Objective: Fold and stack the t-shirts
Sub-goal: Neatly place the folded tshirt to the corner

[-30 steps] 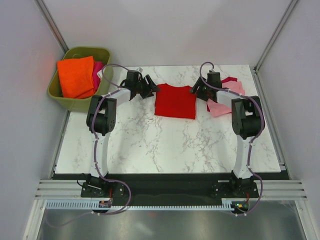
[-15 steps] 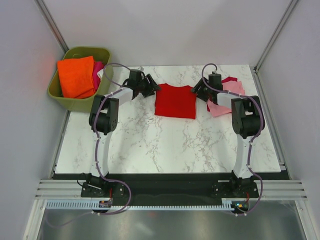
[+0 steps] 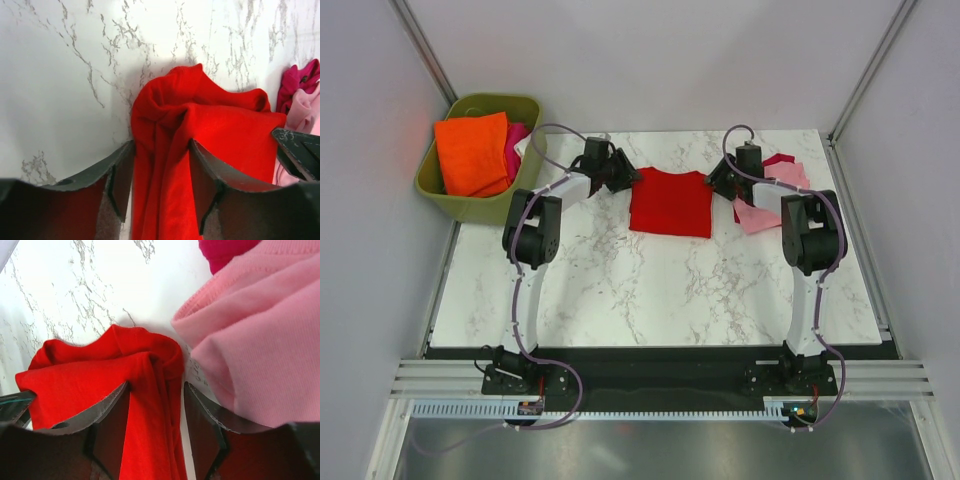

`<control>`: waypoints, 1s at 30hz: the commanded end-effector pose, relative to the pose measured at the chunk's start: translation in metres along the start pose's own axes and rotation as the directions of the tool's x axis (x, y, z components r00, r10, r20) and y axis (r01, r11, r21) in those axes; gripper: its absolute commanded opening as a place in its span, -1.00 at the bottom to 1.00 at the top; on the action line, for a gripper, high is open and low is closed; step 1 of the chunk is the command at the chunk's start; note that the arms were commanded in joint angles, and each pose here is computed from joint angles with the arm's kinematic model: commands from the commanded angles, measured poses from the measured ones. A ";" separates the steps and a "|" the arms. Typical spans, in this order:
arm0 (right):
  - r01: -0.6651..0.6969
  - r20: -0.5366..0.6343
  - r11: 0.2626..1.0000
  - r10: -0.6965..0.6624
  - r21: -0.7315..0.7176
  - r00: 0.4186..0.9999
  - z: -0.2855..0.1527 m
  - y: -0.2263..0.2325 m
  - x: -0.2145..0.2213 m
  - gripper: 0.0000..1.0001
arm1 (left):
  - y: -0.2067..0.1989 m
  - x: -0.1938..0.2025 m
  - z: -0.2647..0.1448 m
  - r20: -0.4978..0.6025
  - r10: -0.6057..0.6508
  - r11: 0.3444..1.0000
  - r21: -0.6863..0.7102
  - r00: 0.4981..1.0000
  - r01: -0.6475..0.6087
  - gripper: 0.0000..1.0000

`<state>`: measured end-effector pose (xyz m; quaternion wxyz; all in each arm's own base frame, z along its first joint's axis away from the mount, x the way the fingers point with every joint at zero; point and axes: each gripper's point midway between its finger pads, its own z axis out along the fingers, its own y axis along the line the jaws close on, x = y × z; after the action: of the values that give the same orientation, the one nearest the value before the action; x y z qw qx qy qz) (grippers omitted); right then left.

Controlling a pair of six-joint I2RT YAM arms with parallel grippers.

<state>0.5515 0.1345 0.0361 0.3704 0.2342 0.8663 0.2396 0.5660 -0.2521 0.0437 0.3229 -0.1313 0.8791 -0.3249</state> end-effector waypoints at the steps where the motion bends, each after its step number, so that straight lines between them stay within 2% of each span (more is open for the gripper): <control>1: 0.012 -0.029 1.000 -0.012 0.024 1.000 0.010 -0.006 0.007 0.11 | 0.002 -0.003 0.008 0.006 -0.005 1.000 -0.022 1.000 0.005 0.07; 10: 0.017 -0.071 1.000 -0.019 -0.021 0.997 0.024 0.003 0.014 -0.07 | 0.002 -0.004 0.018 0.004 -0.040 0.999 -0.018 0.999 0.040 -0.07; 13: 0.027 -0.069 0.999 -0.029 -0.037 0.997 0.024 0.009 0.011 -0.27 | -0.003 -0.004 0.019 0.003 -0.033 0.999 -0.010 0.999 0.033 -0.27; 14: 0.029 -0.067 0.999 -0.031 -0.039 0.997 0.024 0.010 0.010 -0.44 | -0.004 -0.004 0.019 0.006 -0.031 0.999 -0.011 0.999 0.031 -0.35; 15: 0.037 -0.058 0.998 -0.040 -0.050 0.998 0.024 0.016 0.007 -0.52 | -0.007 -0.005 0.018 0.011 -0.027 1.000 -0.006 1.000 0.027 -0.51; 16: 0.047 -0.050 0.997 -0.050 -0.058 0.997 0.023 0.019 0.004 -0.60 | -0.007 -0.006 0.017 0.014 -0.025 1.000 -0.009 1.000 0.025 -0.54; 17: 0.058 -0.046 0.996 -0.062 -0.075 0.997 0.022 0.026 0.001 -0.76 | -0.007 -0.007 0.017 0.022 -0.024 1.000 -0.015 0.999 0.024 -0.57; 19: 0.086 -0.026 0.991 -0.089 -0.099 0.996 0.016 0.037 -0.006 -0.91 | -0.017 -0.012 0.010 0.037 -0.010 1.000 0.002 0.999 0.010 -0.75; 20: 0.092 -0.022 0.990 -0.094 -0.103 0.995 0.014 0.039 -0.006 -1.00 | -0.018 -0.009 0.008 0.032 0.001 1.000 0.007 1.000 -0.001 -0.93; 22: 0.111 0.023 0.984 -0.109 -0.140 0.994 0.001 0.055 -0.019 -1.00 | -0.035 -0.017 -0.005 0.063 0.025 0.999 0.039 0.998 -0.028 -0.96; 30: 0.174 0.149 0.957 -0.142 -0.233 0.979 -0.063 0.090 -0.042 -1.00 | -0.066 -0.024 -0.056 0.204 0.148 0.988 0.016 0.968 -0.154 -0.95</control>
<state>0.5460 0.1580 0.0633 0.3845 0.1712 0.8679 0.2637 0.5420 -0.2561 0.0537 0.3390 -0.1320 0.8851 -0.2902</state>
